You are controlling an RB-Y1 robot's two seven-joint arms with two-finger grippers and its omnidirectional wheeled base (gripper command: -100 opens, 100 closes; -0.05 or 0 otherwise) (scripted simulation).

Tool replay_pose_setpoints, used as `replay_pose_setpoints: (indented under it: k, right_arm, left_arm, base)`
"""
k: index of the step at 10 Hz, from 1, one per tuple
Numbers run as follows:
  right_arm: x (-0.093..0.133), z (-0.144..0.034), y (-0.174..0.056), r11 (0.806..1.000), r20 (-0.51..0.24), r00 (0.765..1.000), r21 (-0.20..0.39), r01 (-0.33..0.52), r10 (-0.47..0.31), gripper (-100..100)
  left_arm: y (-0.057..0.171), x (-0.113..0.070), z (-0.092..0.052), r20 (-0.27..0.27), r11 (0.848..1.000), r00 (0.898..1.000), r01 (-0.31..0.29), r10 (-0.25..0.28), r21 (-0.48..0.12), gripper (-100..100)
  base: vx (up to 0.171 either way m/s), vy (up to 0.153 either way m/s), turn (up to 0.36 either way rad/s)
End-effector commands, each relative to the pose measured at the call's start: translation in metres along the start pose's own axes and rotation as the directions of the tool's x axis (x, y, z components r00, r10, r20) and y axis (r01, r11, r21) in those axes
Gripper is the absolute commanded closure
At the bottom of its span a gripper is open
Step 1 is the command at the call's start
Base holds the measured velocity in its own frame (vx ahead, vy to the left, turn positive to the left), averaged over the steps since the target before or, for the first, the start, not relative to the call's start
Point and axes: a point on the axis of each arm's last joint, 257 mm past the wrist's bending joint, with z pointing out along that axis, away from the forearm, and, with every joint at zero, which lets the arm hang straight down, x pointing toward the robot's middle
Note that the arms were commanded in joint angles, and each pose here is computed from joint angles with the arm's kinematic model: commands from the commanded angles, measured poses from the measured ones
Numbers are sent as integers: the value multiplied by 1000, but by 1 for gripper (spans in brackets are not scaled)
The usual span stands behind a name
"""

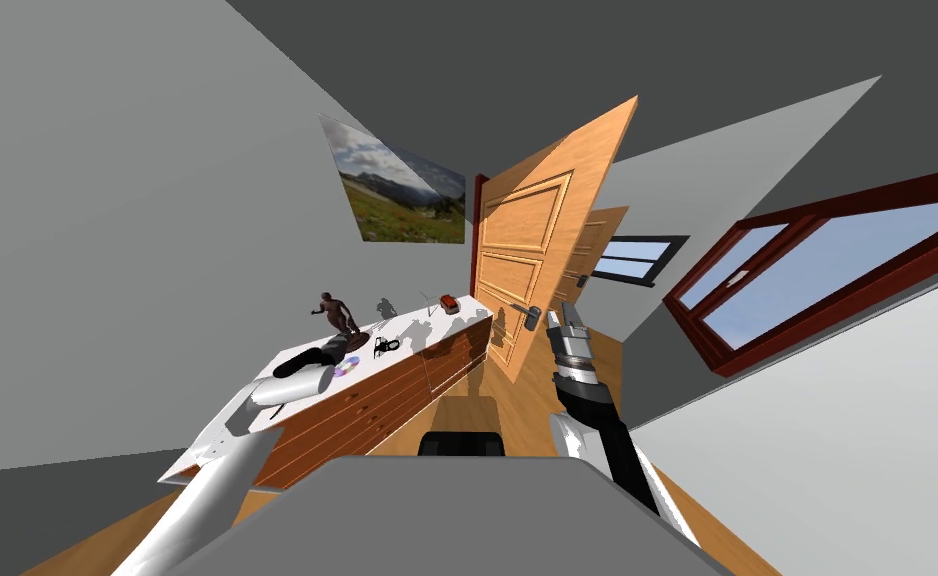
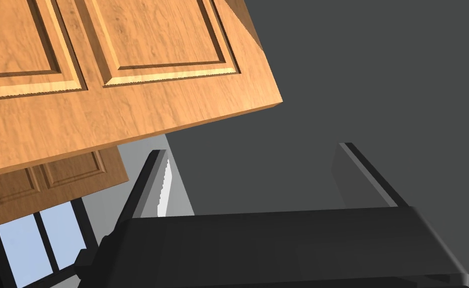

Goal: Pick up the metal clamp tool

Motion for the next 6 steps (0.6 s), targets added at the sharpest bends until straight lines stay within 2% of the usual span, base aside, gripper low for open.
replay_pose_setpoints:
  k: [1,2,5,6]
  right_arm:
    - [0,0,0,1000,0,1000,0,0,0,0]
    - [0,0,0,1000,0,1000,0,0,0,0]
    - [0,0,0,1000,0,1000,0,0,0,0]
    - [0,0,0,1000,0,1000,0,0,0,0]
  left_arm:
    - [13,-4,1,1,999,1000,7,-7,-51,-100]
    - [19,-12,4,12,997,1000,24,-24,-80,-100]
    - [40,-18,5,13,985,999,45,-43,-164,-100]
    - [49,-24,7,20,977,998,66,-63,-201,-100]
  base:
    - [33,-33,-19]
    - [37,-35,-46]
    - [35,-22,-32]
    - [44,-21,-58]
